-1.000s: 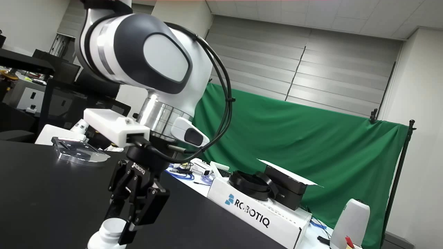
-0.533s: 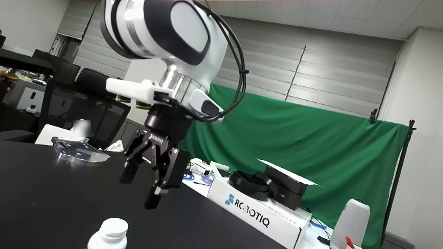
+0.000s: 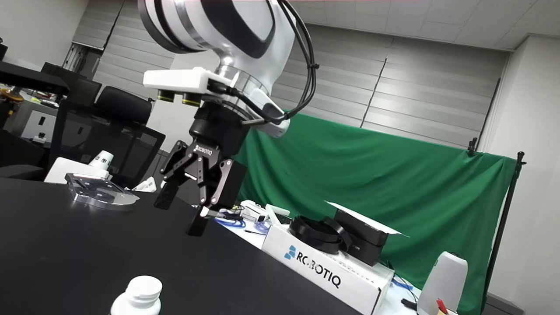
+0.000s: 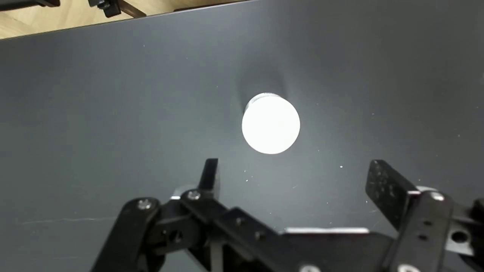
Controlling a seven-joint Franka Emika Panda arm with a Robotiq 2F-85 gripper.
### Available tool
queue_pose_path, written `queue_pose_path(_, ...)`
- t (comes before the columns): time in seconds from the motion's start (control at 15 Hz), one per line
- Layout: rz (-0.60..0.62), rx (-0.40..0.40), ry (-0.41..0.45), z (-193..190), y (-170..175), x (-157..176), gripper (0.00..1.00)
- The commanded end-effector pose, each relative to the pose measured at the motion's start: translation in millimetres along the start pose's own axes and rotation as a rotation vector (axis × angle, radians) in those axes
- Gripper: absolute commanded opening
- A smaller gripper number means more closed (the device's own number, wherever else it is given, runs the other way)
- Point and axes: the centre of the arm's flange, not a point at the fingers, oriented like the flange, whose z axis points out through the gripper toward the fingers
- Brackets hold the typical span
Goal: Move the bottle
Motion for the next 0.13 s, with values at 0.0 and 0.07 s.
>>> queue_pose_path(0.0, 0.0, 0.0, 0.0, 0.0, 0.0, 0.0, 1.0)
queue_pose_path(0.07, 0.0, 0.0, 0.0, 0.1, 0.0, 0.0, 1.0)
